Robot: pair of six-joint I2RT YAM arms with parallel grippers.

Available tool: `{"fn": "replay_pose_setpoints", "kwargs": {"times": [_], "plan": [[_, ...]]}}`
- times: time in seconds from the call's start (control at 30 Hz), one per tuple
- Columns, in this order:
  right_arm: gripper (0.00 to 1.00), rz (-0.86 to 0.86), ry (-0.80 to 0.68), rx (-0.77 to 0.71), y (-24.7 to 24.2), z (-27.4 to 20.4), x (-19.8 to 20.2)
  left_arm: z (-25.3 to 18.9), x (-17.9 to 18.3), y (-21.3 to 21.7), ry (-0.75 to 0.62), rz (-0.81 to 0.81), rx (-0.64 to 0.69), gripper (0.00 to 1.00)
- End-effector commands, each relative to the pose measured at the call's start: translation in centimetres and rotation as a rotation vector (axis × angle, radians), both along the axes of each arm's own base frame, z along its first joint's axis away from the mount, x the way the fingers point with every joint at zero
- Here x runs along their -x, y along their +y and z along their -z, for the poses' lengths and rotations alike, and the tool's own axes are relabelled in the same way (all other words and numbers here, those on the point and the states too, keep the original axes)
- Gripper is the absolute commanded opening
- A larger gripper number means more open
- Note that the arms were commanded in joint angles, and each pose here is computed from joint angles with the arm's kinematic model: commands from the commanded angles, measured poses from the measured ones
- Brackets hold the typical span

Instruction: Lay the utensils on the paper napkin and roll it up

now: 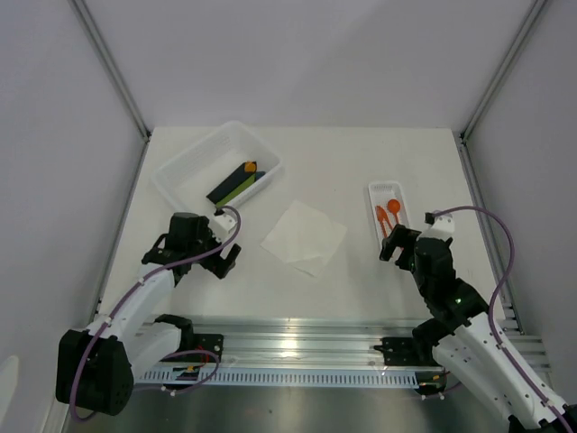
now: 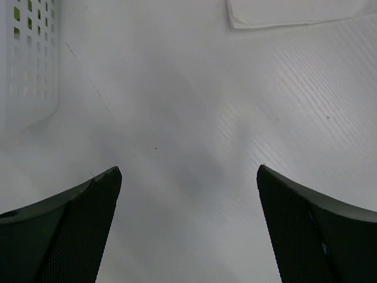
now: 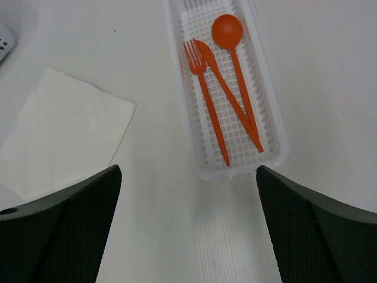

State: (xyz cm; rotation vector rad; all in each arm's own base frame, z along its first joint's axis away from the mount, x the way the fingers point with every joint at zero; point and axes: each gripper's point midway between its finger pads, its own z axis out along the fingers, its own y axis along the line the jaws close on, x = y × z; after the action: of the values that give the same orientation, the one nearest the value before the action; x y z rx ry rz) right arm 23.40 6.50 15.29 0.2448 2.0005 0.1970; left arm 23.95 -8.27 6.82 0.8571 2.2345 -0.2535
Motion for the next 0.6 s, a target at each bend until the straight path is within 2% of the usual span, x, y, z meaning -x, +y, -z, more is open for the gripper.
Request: {"fn": "replay_pose_setpoints", "kwargs": {"times": [0.0, 0.07, 0.13, 0.17, 0.23, 0.3, 0.33, 0.37, 0.4, 0.43, 0.47, 0.5, 0.53, 0.57], "plan": [[0.99, 0.050, -0.057, -0.043, -0.5, -1.5, -0.3, -2.3, -1.5, -0.3, -0.066, -0.046, 0.040, 0.99], [0.99, 0.089, -0.096, -0.104, -0.6, -2.9, -0.5, -3.3, -1.4, -0.9, -0.045, -0.053, 0.085, 1.00], [0.99, 0.044, -0.153, -0.140, 0.2, -4.8, -0.7, -6.0, -1.6, -2.0, -0.042, -0.059, 0.158, 1.00], [0.99, -0.002, -0.220, -0.165, 1.0, -6.9, -1.1, -7.2, -1.4, -3.2, -0.048, -0.004, 0.213, 0.99], [0.99, -0.143, -0.295, -0.154, 3.1, -9.3, -1.4, -8.4, -1.4, -4.2, -0.074, 0.081, 0.239, 1.00], [0.96, -0.110, -0.302, -0.140, 2.8, -11.4, -2.3, -8.2, -2.7, -3.9, -0.109, 0.064, 0.168, 0.99], [0.88, -0.026, -0.154, -0.037, 1.6, -8.3, -3.5, -8.2, -3.6, -3.3, -0.144, 0.027, 0.107, 1.00], [0.80, 0.015, -0.074, 0.025, 0.9, -7.4, -4.1, -7.6, -3.9, -3.7, -0.172, 0.026, 0.043, 0.99], [0.61, 0.057, -0.054, 0.057, 0.2, -9.5, -5.2, -7.9, -5.8, -2.5, -0.253, -0.050, -0.047, 0.99], [0.54, 0.063, 0.173, 0.187, -0.1, -4.8, -5.8, -7.1, -5.7, -2.6, -0.257, -0.051, -0.067, 0.99], [0.45, 0.056, 0.253, 0.224, 0.0, -3.8, -6.3, -6.7, -5.5, -3.6, -0.256, -0.022, -0.059, 1.00], [0.28, 0.037, 0.278, 0.231, 0.8, -4.6, -7.5, -5.2, -4.8, -3.9, -0.223, 0.007, -0.048, 0.99], [0.22, -0.003, 0.388, 0.272, 1.6, -1.8, -8.0, -5.2, -4.4, -5.2, -0.225, 0.056, 0.006, 0.99], [0.19, -0.011, 0.397, 0.277, 2.0, -1.4, -8.6, -4.9, -4.2, -5.5, -0.226, 0.068, 0.027, 0.99]]}}
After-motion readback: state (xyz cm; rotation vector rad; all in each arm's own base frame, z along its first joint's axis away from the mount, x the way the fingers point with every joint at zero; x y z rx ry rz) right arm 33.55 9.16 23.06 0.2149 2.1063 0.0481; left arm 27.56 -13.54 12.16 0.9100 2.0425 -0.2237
